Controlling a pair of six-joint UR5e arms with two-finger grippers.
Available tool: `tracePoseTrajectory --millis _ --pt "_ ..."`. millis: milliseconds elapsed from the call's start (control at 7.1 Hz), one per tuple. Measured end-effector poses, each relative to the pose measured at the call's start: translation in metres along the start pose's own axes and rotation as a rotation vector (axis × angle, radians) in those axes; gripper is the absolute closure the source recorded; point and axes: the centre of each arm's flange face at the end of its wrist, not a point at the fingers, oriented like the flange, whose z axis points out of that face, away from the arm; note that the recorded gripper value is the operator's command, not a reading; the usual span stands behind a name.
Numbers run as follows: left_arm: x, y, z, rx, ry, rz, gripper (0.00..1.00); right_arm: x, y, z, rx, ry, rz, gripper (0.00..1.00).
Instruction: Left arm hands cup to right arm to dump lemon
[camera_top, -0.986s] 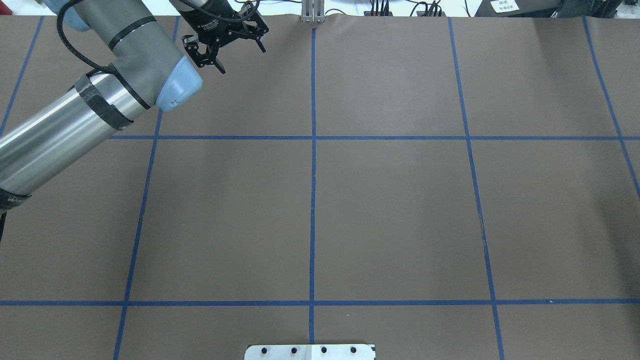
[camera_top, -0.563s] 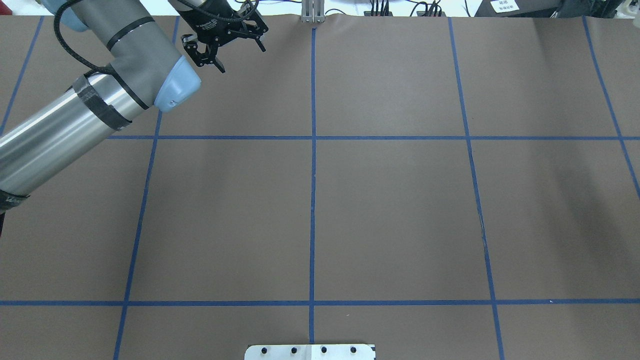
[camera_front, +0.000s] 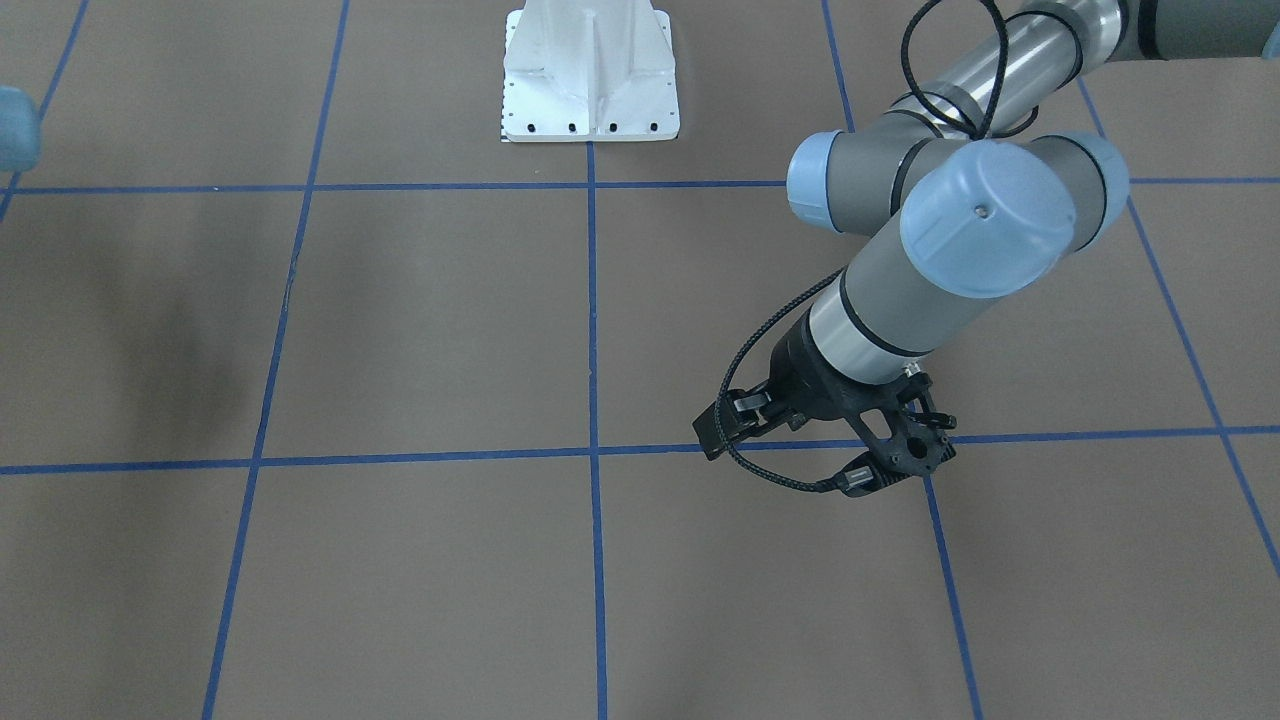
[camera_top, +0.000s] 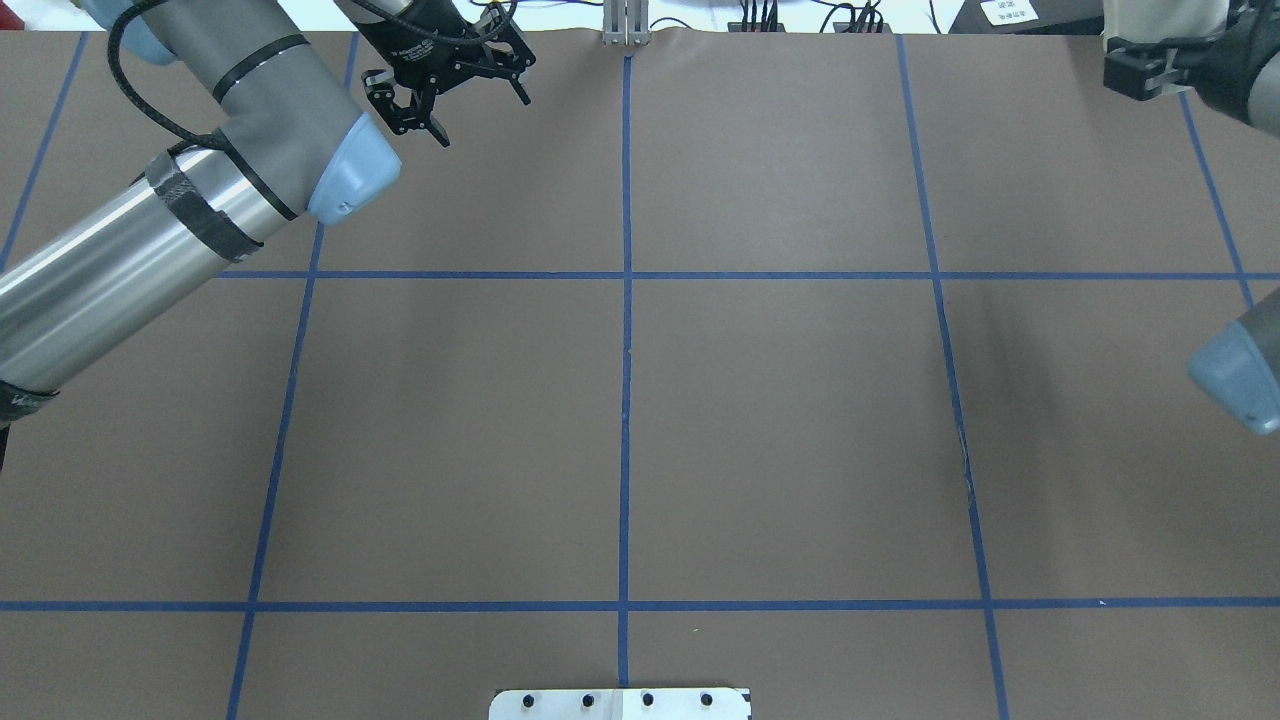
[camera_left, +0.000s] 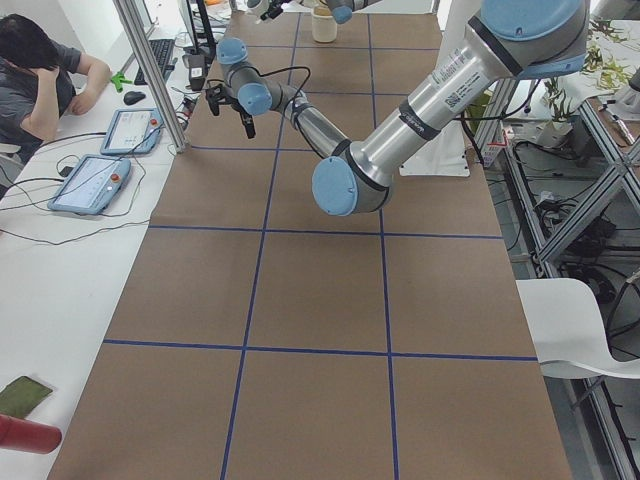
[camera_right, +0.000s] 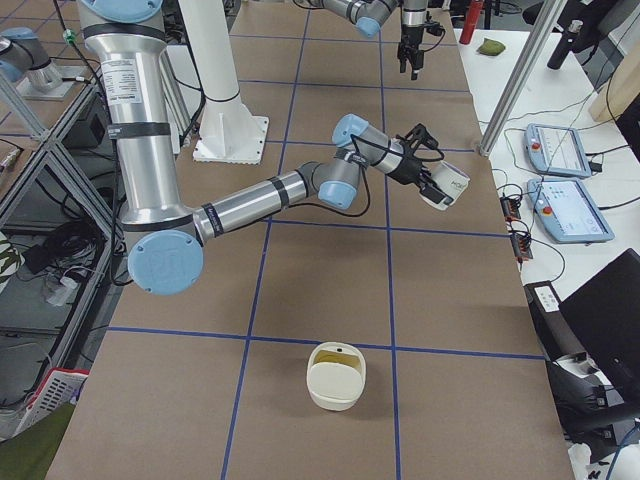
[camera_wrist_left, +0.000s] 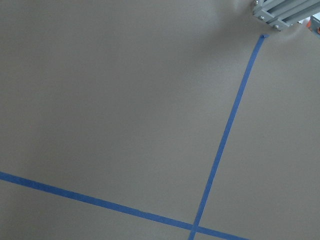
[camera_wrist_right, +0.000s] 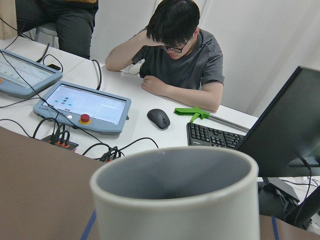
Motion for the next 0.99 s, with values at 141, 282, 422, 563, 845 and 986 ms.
tracePoseTrajectory --millis 141,282,422,563,845,986 --pt "0.002 0.002 -0.001 -0.004 0.004 0.003 0.00 -0.046 0.013 -0.002 0.014 0.003 -0.065 0.97" --pt "0.006 0.004 -0.004 -0.008 0.011 0.007 0.00 -0.110 0.026 -0.007 0.052 0.016 -0.126 0.96" --pt "0.008 0.006 -0.006 -0.010 0.016 0.008 0.00 -0.178 0.030 -0.017 0.093 0.029 -0.169 0.96" --pt "0.009 0.007 -0.006 -0.011 0.018 0.008 0.00 -0.240 0.029 -0.033 0.129 0.026 -0.192 0.96" --pt "0.010 0.011 -0.007 -0.048 0.027 0.010 0.00 -0.325 0.025 -0.061 0.186 -0.009 -0.195 0.95" --pt "0.012 0.017 -0.008 -0.097 0.041 0.014 0.00 -0.352 0.019 -0.071 0.208 -0.025 -0.185 0.95"
